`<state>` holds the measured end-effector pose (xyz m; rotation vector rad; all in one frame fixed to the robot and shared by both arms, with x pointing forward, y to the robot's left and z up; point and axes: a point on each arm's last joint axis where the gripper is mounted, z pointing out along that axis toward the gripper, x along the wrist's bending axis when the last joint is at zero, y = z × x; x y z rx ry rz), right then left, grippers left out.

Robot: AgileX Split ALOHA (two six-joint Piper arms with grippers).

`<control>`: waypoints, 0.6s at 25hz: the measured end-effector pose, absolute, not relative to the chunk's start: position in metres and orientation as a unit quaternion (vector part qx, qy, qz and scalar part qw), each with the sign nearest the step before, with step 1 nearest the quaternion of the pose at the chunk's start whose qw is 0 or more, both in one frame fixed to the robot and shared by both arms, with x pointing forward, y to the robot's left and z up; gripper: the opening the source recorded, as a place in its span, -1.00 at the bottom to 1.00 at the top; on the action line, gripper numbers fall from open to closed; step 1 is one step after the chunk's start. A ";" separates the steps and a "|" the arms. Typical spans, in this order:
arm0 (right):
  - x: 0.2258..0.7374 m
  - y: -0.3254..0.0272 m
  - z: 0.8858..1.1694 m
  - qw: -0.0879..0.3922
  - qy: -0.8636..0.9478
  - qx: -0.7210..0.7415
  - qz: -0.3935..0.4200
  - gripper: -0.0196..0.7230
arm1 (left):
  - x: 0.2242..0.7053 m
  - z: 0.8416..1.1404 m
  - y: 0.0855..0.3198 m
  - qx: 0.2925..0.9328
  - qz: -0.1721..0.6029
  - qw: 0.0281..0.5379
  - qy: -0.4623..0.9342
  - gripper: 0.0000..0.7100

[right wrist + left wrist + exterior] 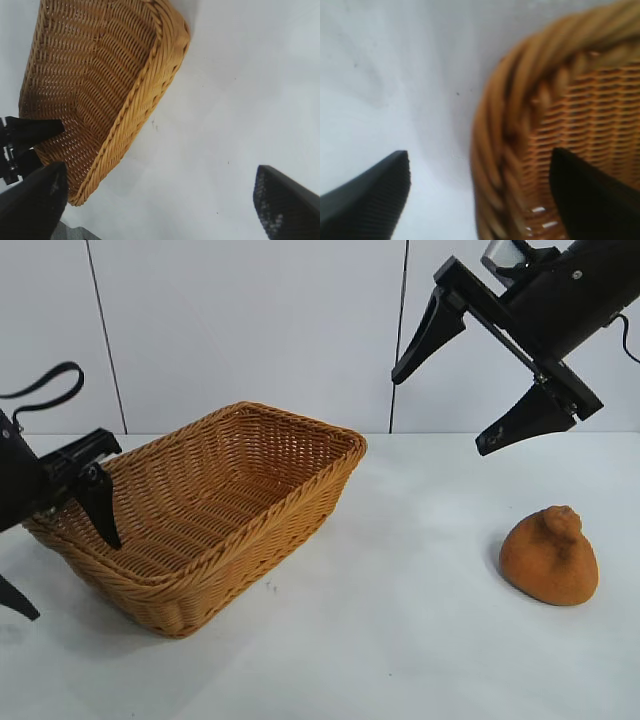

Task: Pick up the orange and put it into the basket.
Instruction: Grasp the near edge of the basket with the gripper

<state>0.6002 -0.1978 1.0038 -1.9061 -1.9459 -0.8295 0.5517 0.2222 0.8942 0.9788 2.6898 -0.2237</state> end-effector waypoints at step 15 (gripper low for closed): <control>0.600 -0.198 1.004 0.147 -0.676 -0.662 -0.288 0.92 | 0.563 0.902 0.218 0.341 -0.085 0.141 0.925 -0.73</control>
